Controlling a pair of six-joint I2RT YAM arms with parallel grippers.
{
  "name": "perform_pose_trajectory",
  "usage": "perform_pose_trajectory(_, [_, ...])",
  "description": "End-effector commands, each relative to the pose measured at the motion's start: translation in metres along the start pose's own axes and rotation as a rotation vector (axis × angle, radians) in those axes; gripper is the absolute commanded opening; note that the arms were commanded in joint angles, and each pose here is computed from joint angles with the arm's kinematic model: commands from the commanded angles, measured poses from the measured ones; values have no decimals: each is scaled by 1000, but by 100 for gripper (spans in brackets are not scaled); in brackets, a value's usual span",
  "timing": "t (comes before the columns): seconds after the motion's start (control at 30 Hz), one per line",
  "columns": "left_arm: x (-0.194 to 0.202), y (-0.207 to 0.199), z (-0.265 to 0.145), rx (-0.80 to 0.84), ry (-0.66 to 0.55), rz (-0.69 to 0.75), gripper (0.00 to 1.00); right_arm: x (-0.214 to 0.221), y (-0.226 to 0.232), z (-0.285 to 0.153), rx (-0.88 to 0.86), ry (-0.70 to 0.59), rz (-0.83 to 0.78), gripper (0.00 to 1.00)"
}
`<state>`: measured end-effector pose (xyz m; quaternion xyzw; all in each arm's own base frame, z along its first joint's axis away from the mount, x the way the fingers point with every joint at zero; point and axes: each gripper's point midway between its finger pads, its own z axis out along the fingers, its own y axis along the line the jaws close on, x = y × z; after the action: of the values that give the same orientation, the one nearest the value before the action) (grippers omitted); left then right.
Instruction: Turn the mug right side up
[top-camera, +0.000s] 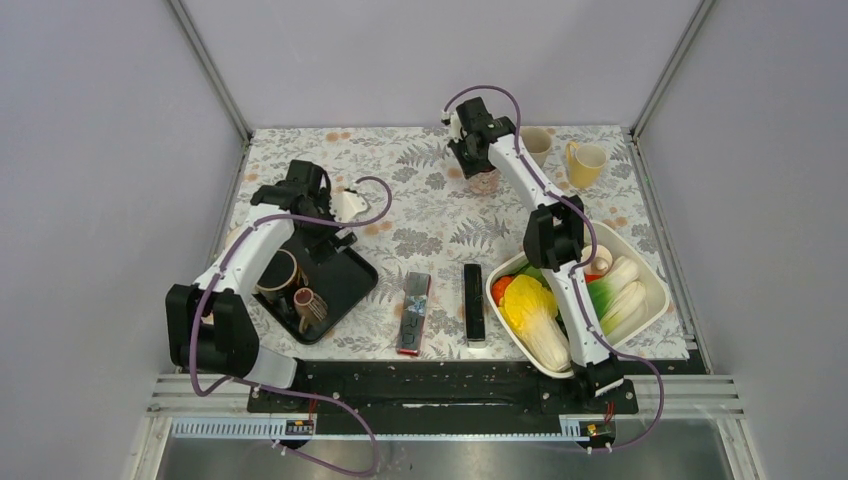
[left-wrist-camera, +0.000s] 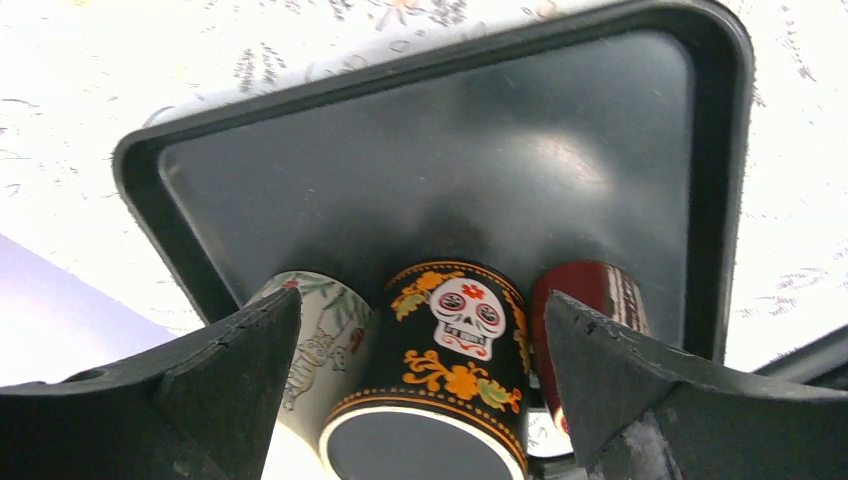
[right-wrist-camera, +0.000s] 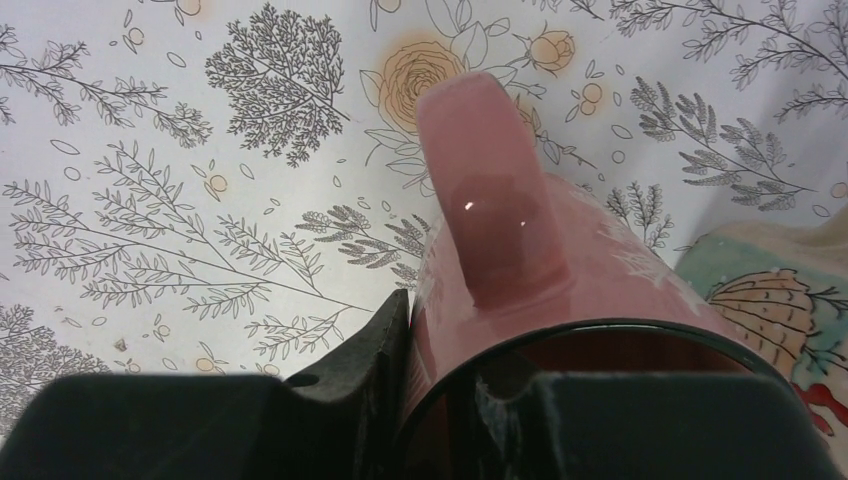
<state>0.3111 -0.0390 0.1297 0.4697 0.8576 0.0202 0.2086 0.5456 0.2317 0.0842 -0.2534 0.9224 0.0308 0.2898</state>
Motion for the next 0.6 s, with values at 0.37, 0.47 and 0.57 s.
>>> perform_pose_trajectory(0.37, [9, -29, -42, 41, 31, 7, 99, -42, -17, -42, 13, -148, 19, 58])
perform_pose_trajectory(0.47, [11, -53, -52, 135, 11, 62, 99, -46, -11, -63, -25, -166, -3, 81])
perform_pose_trajectory(0.57, [17, -74, -49, 167, 52, 143, 99, -53, -7, -92, -40, -202, -39, 99])
